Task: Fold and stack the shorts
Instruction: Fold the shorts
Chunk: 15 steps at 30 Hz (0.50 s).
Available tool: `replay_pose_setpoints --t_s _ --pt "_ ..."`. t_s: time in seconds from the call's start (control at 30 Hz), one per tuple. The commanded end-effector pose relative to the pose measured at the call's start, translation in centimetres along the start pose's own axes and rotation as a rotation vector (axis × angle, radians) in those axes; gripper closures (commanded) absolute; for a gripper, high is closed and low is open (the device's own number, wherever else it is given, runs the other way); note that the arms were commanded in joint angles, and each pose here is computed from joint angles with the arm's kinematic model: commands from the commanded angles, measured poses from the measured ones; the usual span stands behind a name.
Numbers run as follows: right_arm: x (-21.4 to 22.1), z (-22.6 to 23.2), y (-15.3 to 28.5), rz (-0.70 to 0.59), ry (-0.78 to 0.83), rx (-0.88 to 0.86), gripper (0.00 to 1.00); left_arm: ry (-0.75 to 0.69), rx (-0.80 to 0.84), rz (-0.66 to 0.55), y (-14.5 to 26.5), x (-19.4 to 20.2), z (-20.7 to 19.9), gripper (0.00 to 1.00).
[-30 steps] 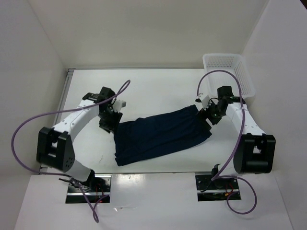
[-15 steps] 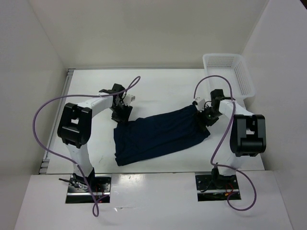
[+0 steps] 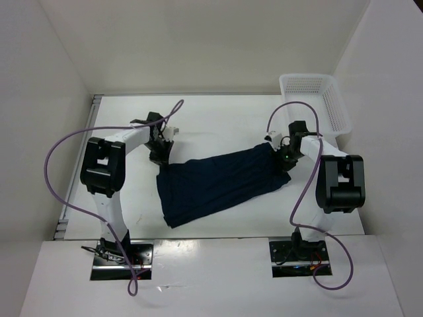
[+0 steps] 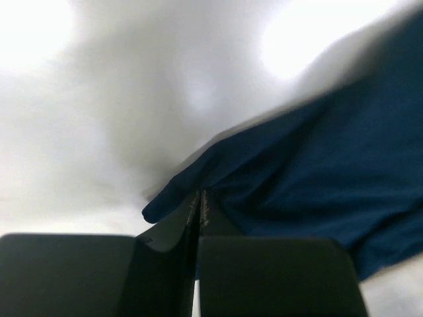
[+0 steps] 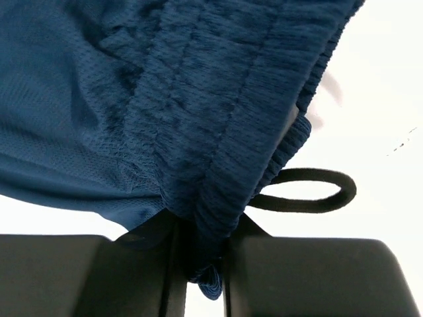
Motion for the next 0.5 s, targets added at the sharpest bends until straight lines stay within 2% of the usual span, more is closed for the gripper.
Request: replay_pose_setpoints --t_s 0.0,0.03,0.13,0.17,0.23,0.27,0.3,0.4,0.47 --pt "0.7 0.3 0.8 0.024 0.063 0.020 0.91 0.064 -0.148 -0.125 1.4 -3.6 5.5 1.00" --pt "1.3 0.7 0.9 0.042 0.068 0.009 0.93 0.065 -0.177 -0.177 2.6 -5.2 6.3 1.00" --pt "2.5 1.9 1.3 0.048 0.069 -0.026 0.93 0.069 -0.209 -0.209 3.2 -6.6 7.1 1.00" --pt "2.5 2.7 1.2 0.052 0.090 -0.045 0.88 0.056 -0.208 -0.218 3.2 -7.3 6.8 1.00" --pt "2.5 3.9 1.4 0.036 0.110 -0.065 0.71 0.045 -0.204 -0.214 2.8 -7.6 6.5 1.00" --pt "2.2 4.4 1.5 0.021 0.109 -0.078 0.57 0.033 -0.197 -0.200 2.1 -7.6 6.0 0.98" --pt "2.2 4.6 1.5 0.015 0.092 -0.088 0.27 0.026 -0.203 -0.188 1.6 -7.6 5.8 0.97" --pt "-0.5 4.7 2.8 -0.083 0.058 -0.096 0.12 0.024 -0.234 -0.206 1.7 -8.0 6.1 0.92" --pt "-2.5 4.5 4.4 -0.139 0.062 -0.085 0.10 0.023 -0.257 -0.225 1.8 -8.3 6.4 0.91"
Point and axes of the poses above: each gripper's point midway between its finger pads, its own y axis back along the fingers, its own z axis along the line the jaws close on, x = y × z, the point moved 7 cm from there along y, back along the fingers, and after that the axes turned 4 degrees about -y, right-handed, at the moved point
